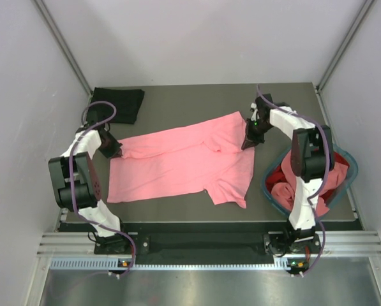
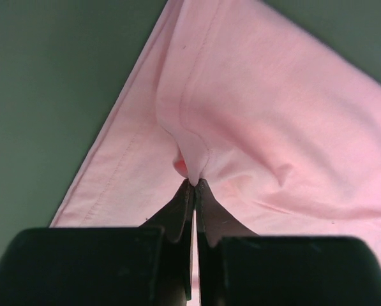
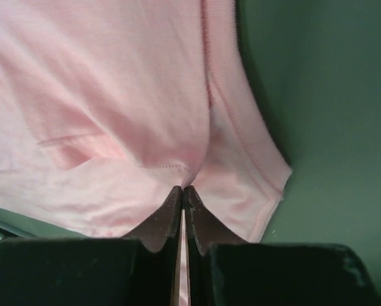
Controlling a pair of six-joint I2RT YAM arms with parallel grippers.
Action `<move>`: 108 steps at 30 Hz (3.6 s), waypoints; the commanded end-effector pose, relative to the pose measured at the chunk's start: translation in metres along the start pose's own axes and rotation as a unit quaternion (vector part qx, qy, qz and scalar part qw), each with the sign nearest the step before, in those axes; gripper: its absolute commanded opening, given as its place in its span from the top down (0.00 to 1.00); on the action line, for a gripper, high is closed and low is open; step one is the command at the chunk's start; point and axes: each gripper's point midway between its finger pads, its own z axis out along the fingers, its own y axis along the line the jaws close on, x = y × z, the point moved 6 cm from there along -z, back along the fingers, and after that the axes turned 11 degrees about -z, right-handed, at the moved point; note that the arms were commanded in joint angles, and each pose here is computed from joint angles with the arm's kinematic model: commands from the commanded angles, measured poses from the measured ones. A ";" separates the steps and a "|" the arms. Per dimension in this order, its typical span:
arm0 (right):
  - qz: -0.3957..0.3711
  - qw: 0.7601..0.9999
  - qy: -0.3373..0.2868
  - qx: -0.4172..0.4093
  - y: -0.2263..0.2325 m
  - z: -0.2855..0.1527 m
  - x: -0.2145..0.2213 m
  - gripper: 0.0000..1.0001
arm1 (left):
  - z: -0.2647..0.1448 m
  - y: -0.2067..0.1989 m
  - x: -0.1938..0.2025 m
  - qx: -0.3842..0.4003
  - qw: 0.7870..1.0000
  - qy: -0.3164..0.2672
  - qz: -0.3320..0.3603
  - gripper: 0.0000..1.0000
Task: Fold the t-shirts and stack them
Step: Fold the tshirt
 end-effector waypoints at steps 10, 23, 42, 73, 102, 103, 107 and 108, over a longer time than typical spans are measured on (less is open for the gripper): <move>0.040 0.967 -0.204 -0.147 0.044 -0.102 -0.077 1.00 | -0.029 -0.044 -0.050 0.050 0.995 -0.067 0.058 1.00; 0.089 0.922 -0.288 -0.244 0.047 -0.133 -0.136 1.00 | -0.013 -0.067 -0.089 0.051 0.990 -0.105 0.080 1.00; 0.079 0.891 -0.331 -0.302 0.050 -0.135 -0.177 1.00 | 0.002 -0.092 -0.130 0.079 0.984 -0.145 0.065 1.00; 0.105 0.929 -0.252 -0.252 0.043 -0.128 -0.124 1.00 | 0.012 -0.085 -0.117 0.081 0.990 -0.089 0.079 1.00; 0.062 0.974 -0.170 -0.137 0.020 -0.116 -0.030 1.00 | 0.001 -0.023 -0.081 -0.004 0.997 -0.031 0.075 1.00; 0.057 0.976 -0.166 -0.130 0.018 -0.115 -0.028 1.00 | 0.002 -0.021 -0.080 -0.006 0.997 -0.029 0.074 1.00; 0.048 0.980 -0.160 -0.108 0.012 -0.113 -0.023 1.00 | 0.006 -0.012 -0.072 -0.016 0.997 -0.014 0.073 1.00; 0.047 0.981 -0.157 -0.107 0.012 -0.110 -0.022 1.00 | 0.008 -0.010 -0.070 -0.019 0.997 -0.009 0.073 1.00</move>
